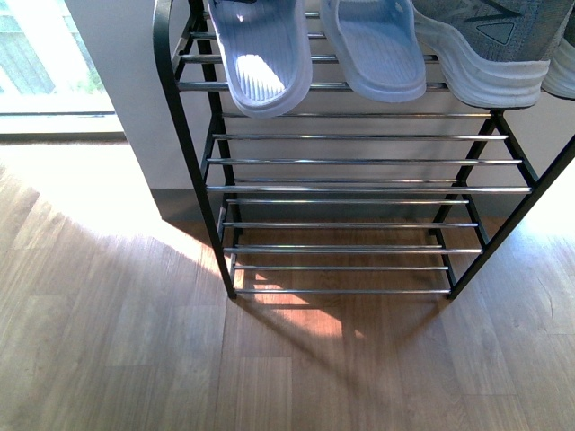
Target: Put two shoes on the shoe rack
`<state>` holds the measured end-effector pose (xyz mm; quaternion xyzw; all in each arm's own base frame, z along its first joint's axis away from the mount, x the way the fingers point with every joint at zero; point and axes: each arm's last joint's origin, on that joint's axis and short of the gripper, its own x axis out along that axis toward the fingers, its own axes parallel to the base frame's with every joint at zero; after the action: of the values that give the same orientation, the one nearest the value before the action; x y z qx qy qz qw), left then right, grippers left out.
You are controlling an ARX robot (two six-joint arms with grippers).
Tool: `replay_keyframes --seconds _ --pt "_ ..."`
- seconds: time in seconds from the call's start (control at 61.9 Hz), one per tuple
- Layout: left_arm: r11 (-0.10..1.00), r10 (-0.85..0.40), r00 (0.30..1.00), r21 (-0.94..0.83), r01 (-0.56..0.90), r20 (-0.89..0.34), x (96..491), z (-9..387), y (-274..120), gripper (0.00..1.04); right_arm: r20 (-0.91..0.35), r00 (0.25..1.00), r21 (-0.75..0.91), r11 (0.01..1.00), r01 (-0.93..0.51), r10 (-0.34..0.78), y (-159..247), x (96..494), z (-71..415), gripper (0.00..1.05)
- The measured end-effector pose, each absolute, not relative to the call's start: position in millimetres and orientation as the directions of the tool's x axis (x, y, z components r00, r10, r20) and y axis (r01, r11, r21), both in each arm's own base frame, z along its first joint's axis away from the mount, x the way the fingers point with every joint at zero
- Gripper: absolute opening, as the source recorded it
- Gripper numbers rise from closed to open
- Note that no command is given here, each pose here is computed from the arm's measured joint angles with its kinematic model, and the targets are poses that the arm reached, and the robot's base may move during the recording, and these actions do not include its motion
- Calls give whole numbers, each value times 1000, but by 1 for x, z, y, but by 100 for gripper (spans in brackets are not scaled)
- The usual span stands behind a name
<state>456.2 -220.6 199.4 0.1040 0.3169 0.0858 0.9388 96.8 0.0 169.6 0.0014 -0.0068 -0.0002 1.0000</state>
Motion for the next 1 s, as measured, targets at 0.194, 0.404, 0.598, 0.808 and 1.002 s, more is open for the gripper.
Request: replay_keyframes --seconds 0.194,0.404,0.598,0.808,1.002 --pt "961 243 771 252 -111 -588 468 197 -219 17 14 1000 3 1000 0 0 0 97 170 96" --pt "969 215 790 224 -100 -575 468 200 -223 51 14 1000 3 1000 0 0 0 97 170 96" --pt "998 56 858 64 -27 -511 425 231 -229 83 14 1000 3 1000 0 0 0 97 170 96" --pt "994 -47 985 -103 30 -164 299 307 -203 88 14 1000 3 1000 0 0 0 97 170 96" --pt "997 -5 999 -74 8 36 268 272 -136 58 14 1000 3 1000 0 0 0 97 170 96"
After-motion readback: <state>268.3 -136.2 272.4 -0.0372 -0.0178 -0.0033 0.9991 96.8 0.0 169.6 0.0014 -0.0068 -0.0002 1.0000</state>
